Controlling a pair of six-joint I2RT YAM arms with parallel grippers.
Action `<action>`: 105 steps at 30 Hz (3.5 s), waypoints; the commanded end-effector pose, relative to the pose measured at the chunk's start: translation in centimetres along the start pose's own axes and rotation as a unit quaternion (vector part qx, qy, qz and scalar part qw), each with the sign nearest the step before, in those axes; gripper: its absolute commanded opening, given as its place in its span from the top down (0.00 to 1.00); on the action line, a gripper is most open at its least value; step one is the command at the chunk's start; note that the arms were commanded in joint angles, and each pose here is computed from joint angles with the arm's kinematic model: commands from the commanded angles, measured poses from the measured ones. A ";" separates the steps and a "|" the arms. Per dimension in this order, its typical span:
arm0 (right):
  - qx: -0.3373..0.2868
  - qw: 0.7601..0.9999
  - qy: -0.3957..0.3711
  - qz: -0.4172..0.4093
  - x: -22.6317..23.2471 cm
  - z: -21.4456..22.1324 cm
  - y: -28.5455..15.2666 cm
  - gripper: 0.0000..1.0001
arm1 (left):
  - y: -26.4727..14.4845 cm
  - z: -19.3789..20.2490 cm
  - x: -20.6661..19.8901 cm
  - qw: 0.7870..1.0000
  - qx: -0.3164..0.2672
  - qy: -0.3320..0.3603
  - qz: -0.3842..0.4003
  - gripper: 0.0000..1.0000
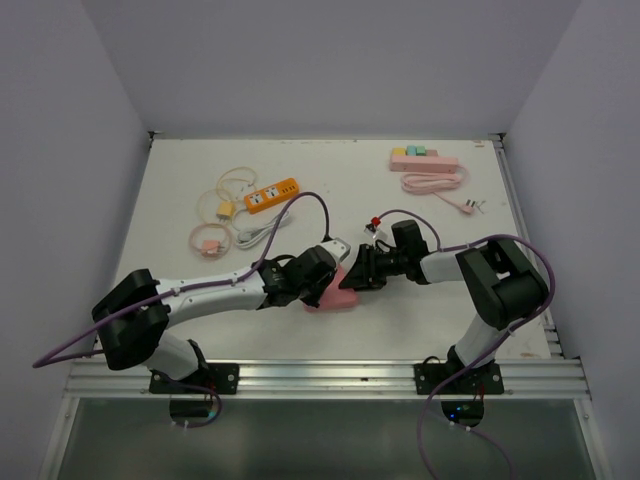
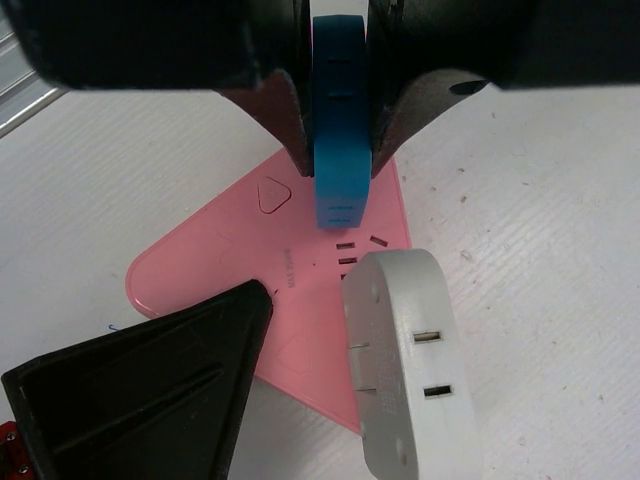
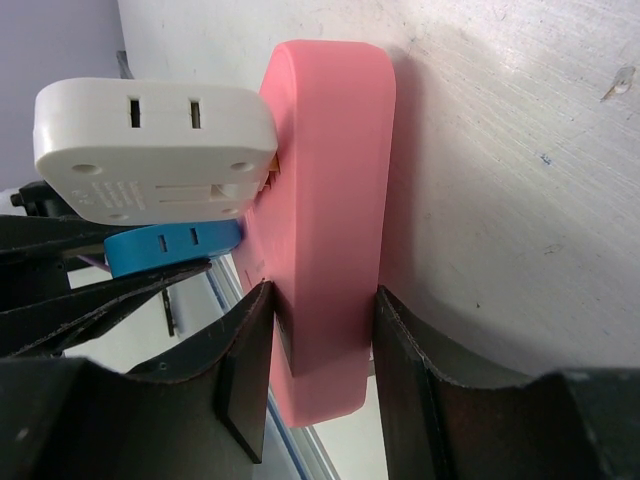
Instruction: Pull the plug off the socket
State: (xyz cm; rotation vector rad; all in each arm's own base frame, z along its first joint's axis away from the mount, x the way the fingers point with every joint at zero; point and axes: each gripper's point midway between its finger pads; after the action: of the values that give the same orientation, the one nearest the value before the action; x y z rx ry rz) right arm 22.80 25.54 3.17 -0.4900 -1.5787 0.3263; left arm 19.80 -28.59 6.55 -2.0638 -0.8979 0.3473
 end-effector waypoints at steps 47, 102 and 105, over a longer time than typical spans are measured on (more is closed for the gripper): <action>-0.034 0.987 -0.023 0.155 -5.7 -0.9 -0.2 1.00 | -5.1 4.3 25.0 0.853 -0.146 -0.467 -0.180 0.97; -0.018 0.989 -0.050 0.140 -4.5 -0.3 0.5 1.00 | -2.1 -8.1 7.5 0.982 -0.089 -0.165 -0.023 0.01; -0.018 0.989 -0.051 0.140 -4.5 -0.3 0.5 1.00 | -1.1 -8.7 6.5 0.987 -0.066 -0.133 -0.052 0.01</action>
State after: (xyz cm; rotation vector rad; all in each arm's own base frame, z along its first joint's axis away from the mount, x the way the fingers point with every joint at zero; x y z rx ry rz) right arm 23.46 26.31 2.96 -0.5555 -1.6185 0.3995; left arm 27.10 -28.70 12.41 -2.1784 -1.1384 0.6647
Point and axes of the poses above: each gripper's point midway between its finger pads, its own y axis out along the fingers, its own x axis along the line the jaws close on, z = x × y, and after that the axes turned 10 degrees about y, right-handed
